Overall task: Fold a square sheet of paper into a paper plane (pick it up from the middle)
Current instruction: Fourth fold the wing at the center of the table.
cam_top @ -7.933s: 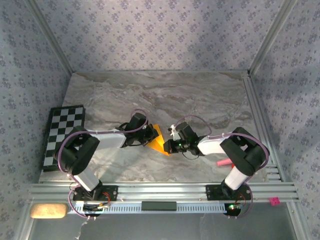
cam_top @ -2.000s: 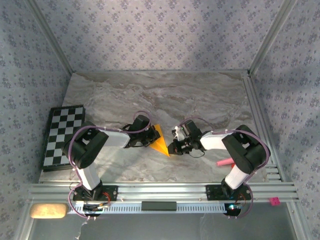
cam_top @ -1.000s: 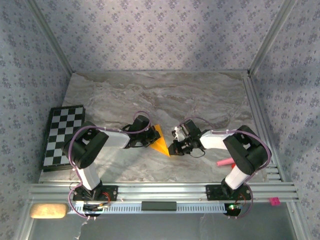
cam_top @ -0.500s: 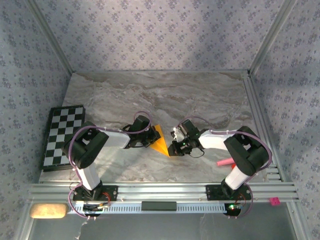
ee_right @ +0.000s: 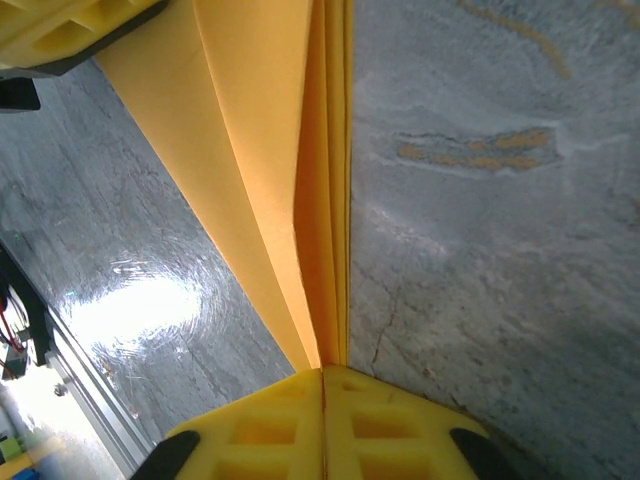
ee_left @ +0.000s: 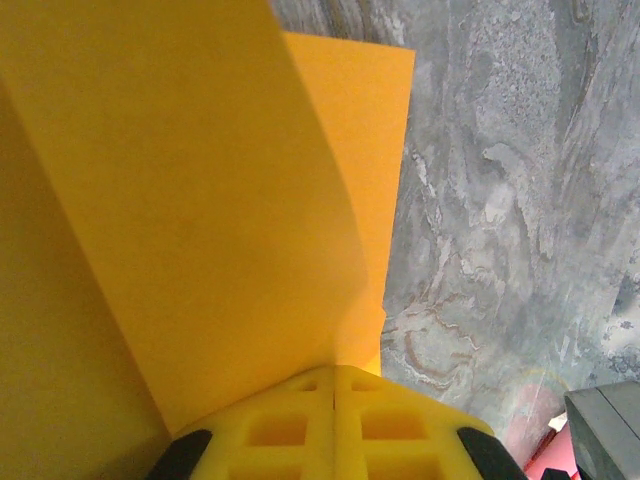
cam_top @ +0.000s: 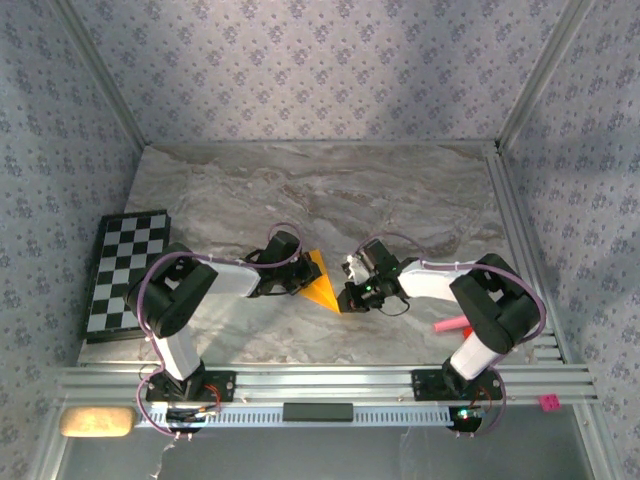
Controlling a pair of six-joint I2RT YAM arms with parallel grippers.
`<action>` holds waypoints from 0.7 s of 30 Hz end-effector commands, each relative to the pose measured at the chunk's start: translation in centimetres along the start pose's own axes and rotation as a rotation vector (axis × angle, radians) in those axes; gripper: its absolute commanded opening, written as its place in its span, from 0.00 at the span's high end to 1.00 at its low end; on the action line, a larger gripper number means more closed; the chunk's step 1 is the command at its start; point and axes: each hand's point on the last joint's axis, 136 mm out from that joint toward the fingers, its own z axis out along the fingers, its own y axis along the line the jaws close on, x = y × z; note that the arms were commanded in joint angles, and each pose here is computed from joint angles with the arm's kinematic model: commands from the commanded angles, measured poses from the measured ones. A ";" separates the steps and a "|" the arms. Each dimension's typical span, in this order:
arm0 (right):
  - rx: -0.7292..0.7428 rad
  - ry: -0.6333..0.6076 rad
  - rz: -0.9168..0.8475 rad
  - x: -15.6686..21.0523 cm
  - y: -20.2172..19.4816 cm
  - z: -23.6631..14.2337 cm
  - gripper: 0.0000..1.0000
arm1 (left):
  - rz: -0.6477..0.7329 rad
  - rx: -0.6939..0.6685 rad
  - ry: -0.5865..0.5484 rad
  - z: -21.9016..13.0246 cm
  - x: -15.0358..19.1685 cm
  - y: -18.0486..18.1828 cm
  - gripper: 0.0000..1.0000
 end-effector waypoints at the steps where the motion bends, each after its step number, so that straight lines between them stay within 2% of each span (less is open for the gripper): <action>1: 0.090 0.116 0.074 3.9 -2.3 0.0 0.97 | -0.039 -0.141 -0.014 0.3 0.2 4.4 0.94; 3: 0.090 0.116 0.075 3.8 -2.3 0.0 1.00 | -0.038 -0.142 -0.013 0.3 0.3 4.5 0.94; 11: 0.098 0.062 0.058 2.7 -1.7 -0.9 0.88 | -0.038 -0.146 -0.018 0.2 0.2 4.7 0.94; 21: 0.033 -0.041 0.027 0.2 1.1 -2.5 0.87 | -0.036 -0.144 -0.016 0.2 0.2 4.6 0.94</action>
